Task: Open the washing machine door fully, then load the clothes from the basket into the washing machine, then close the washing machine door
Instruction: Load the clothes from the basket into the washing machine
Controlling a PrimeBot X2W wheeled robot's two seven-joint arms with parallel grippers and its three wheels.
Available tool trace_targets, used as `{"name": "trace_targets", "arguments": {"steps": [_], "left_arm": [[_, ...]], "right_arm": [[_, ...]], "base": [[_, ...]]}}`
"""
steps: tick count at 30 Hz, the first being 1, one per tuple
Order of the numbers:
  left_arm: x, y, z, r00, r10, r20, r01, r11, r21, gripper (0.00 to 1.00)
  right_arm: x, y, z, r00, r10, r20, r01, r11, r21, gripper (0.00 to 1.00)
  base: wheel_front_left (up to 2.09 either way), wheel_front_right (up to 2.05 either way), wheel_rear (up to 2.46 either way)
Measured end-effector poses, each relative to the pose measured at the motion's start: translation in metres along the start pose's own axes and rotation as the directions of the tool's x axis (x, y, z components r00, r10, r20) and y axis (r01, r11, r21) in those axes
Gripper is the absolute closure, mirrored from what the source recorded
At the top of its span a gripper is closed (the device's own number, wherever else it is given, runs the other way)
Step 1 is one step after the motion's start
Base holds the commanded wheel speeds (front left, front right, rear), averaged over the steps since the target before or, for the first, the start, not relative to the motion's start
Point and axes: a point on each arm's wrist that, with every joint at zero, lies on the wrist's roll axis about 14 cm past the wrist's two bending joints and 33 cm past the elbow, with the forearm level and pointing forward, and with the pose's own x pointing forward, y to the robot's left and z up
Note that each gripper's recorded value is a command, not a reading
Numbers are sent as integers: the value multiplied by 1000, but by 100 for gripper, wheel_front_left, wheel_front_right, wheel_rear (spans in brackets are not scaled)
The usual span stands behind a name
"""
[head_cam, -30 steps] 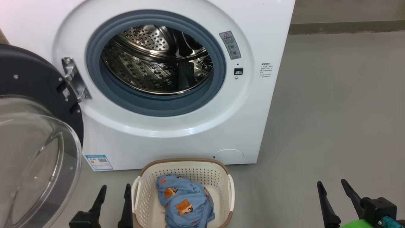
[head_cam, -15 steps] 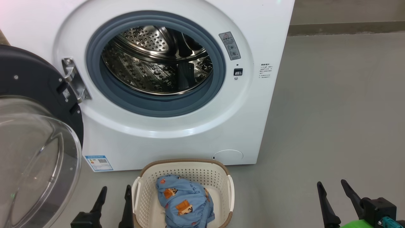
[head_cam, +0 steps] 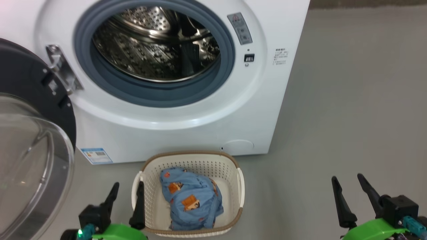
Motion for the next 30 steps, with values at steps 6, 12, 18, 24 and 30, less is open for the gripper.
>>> {"name": "trace_targets", "arguments": {"steps": [6, 12, 18, 24, 30], "left_arm": [[35, 0, -21, 996, -16, -88, 17, 1000, 8, 0], [70, 2, -57, 974, -18, -225, 26, 999, 31, 0], [101, 0, -96, 930, -32, -367, 48, 998, 33, 0], [124, -7, -143, 850, -62, -522, 64, 998, -16, 0], [133, -19, -195, 739, -95, -667, 70, 996, -64, 0]], "right_arm": [[20, -5, -4, 1000, -11, -14, 11, 1000, 4, 0], [40, -9, -9, 1000, -20, -19, 20, 1000, 16, 0], [57, -22, -18, 998, -52, -28, 54, 998, 43, 0], [71, -33, -40, 995, -80, -67, 84, 995, 56, 0], [85, -42, -63, 990, -98, -106, 104, 993, 54, 0]], "base": [[0, 0, 0], [0, 0, 0], [0, 0, 0], [0, 0, 0], [0, 0, 0]]}}
